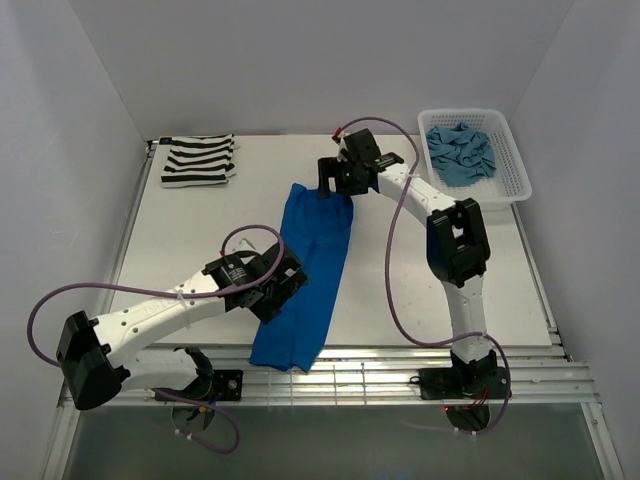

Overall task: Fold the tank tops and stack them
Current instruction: Fold the tank top

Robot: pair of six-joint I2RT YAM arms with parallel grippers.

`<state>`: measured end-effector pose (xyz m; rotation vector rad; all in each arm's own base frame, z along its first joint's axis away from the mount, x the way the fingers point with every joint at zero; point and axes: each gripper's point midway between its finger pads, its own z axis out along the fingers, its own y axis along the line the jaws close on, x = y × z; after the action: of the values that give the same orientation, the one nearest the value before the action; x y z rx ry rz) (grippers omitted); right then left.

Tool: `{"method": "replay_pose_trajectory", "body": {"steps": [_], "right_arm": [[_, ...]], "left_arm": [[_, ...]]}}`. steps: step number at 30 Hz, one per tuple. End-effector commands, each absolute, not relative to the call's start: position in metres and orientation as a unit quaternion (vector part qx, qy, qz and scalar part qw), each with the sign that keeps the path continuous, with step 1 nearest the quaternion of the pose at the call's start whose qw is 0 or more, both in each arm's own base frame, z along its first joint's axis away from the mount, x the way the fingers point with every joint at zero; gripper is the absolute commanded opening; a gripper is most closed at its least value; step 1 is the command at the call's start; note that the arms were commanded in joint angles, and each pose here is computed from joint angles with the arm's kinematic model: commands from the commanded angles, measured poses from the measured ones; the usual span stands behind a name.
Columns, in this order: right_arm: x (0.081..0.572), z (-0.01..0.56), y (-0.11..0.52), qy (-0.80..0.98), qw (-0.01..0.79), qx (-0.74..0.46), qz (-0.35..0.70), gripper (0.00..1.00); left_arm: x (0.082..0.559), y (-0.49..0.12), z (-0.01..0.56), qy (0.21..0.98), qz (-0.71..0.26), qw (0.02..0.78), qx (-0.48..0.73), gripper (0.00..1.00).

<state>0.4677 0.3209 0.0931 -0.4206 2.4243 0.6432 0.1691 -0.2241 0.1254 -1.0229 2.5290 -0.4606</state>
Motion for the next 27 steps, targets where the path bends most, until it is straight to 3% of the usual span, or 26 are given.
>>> {"method": "replay_pose_trajectory", "body": {"steps": [1,8,14,27], "right_arm": [[0.453,0.166,0.312,0.893,0.355,-0.182,0.208,0.90],[0.357,0.150,0.311,0.911,0.328,-0.197,0.157,0.90],[0.281,0.092,0.335,0.931,0.267,-0.189,0.163,0.90],[0.304,0.024,0.340,0.951,0.202,-0.188,0.141,0.90]], "left_arm": [[0.171,-0.181,0.133,0.902,-0.084,0.246,-0.346,0.98],[0.173,-0.135,0.137,0.905,-0.014,0.289,-0.312,0.98],[0.179,-0.121,0.136,0.903,-0.008,0.296,-0.313,0.98],[0.180,-0.125,0.105,0.918,-0.005,0.260,-0.299,0.98]]}}
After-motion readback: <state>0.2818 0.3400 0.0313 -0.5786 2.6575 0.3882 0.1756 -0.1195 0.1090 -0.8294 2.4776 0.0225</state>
